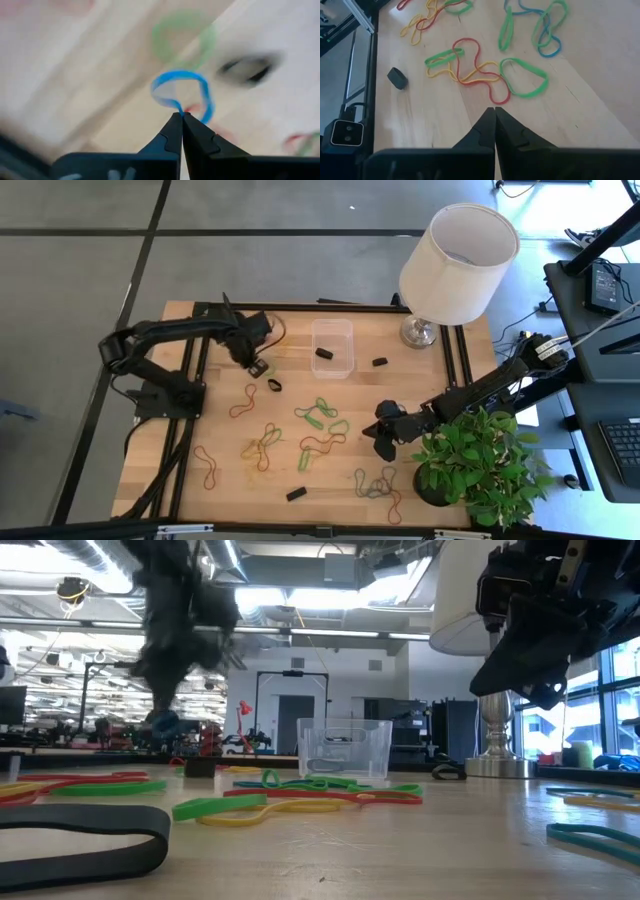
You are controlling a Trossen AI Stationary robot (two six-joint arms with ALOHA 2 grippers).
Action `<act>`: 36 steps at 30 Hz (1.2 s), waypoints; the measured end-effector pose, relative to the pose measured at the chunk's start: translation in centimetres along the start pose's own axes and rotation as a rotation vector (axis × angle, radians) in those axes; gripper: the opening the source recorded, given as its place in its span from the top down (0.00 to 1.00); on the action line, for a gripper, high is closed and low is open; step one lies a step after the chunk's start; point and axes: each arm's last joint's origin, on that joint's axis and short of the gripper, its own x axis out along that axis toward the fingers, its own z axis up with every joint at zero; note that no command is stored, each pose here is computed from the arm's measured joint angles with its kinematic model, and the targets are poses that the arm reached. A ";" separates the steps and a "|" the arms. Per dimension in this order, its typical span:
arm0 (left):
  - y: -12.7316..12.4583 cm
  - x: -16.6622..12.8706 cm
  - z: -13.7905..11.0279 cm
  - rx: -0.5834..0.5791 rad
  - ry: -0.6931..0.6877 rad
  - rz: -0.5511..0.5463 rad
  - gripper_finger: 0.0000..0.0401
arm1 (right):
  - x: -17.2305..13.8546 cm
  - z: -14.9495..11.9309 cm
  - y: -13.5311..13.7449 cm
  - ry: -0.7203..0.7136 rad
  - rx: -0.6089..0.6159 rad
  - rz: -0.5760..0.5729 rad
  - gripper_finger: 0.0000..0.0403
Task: Pick and place rubber bands into bin
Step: Put the blue rubber band into the transparent bin
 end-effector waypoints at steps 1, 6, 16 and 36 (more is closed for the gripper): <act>-0.6 -0.9 0.4 0.033 -0.052 -0.015 0.99 | 0.0 0.0 0.0 0.000 -0.003 0.000 0.99; -3.9 -5.1 2.9 0.218 -0.323 -0.108 0.99 | 0.0 0.0 0.0 0.000 -0.007 0.000 0.99; -10.6 -6.3 9.9 0.458 -0.490 -0.072 0.99 | 0.0 0.0 0.0 -0.002 0.002 0.001 0.99; -13.6 4.1 16.2 0.460 -0.295 0.002 0.83 | 0.0 0.4 0.5 -0.042 0.020 0.049 0.99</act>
